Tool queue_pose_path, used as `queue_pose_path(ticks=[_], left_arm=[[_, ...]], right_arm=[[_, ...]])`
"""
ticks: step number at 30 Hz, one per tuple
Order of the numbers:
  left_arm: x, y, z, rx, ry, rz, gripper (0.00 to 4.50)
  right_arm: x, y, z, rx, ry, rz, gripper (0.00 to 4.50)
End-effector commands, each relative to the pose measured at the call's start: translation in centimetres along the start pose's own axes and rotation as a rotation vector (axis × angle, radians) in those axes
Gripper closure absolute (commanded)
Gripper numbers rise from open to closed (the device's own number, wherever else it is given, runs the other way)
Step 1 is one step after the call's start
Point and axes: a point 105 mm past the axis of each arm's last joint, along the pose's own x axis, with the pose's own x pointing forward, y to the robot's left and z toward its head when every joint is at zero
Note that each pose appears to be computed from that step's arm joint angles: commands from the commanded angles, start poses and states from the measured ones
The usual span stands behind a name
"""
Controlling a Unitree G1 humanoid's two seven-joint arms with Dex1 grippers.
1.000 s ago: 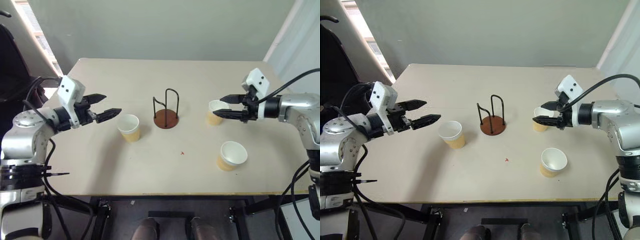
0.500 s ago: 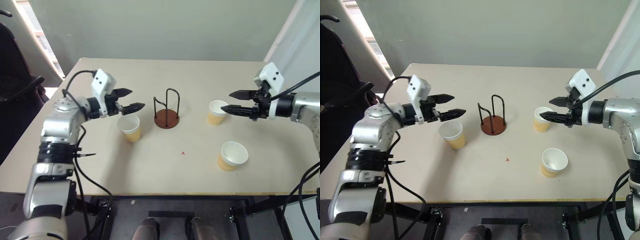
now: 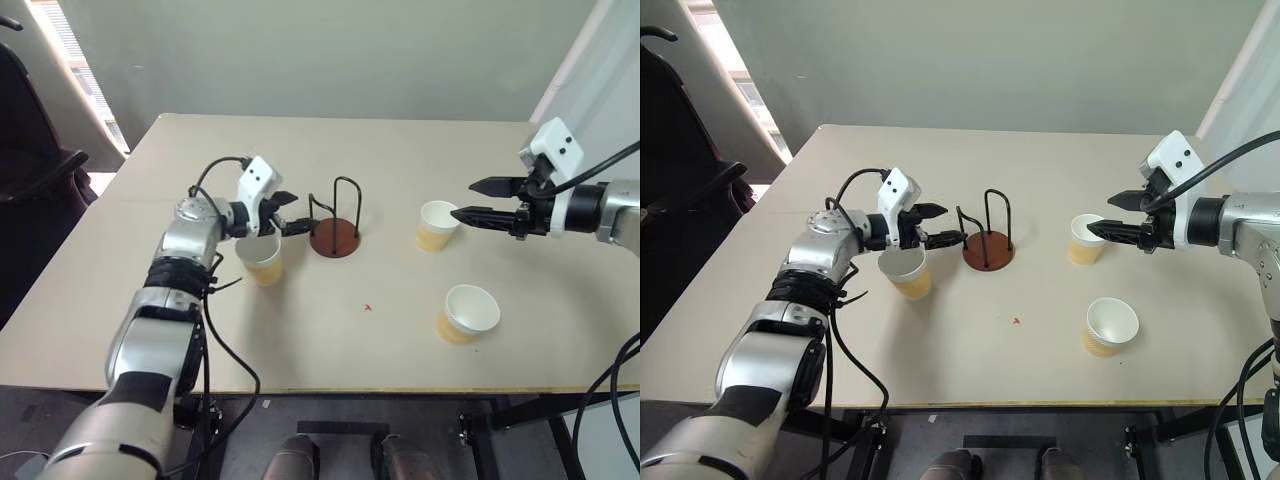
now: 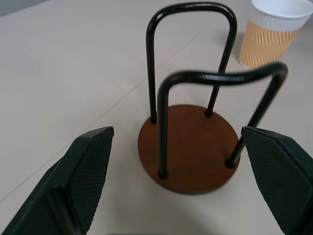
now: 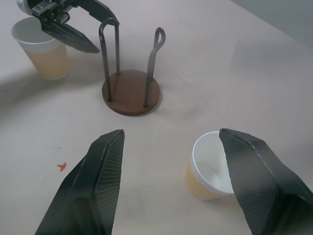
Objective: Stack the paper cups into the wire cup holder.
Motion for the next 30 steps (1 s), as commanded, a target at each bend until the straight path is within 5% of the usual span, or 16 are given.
queue_pose_path(ticks=[1, 5, 8, 19, 30], left_arm=[[0.4, 0.2, 1.9, 0.039, -0.051, 0.006, 0.0], [1.0, -0.1, 2.2, 0.033, -0.064, -0.015, 0.0], [1.6, -0.4, 2.2, 0.025, -0.065, -0.022, 0.6], [2.7, -1.0, 2.5, 0.0, -0.079, -0.04, 4.45], [2.2, -3.6, 5.7, 0.077, -0.153, -0.272, 4.45]], right_arm=[[-1.4, -0.5, 1.8, -0.053, -0.045, -0.049, 1.31], [-1.4, -0.4, 1.8, -0.051, -0.046, -0.052, 1.31], [-1.3, -0.4, 1.8, -0.052, -0.05, -0.055, 1.28], [-1.2, -0.1, 1.3, -0.045, -0.051, -0.048, 1.28], [-2.4, 0.9, 1.5, -0.065, -0.041, 0.029, 1.28]])
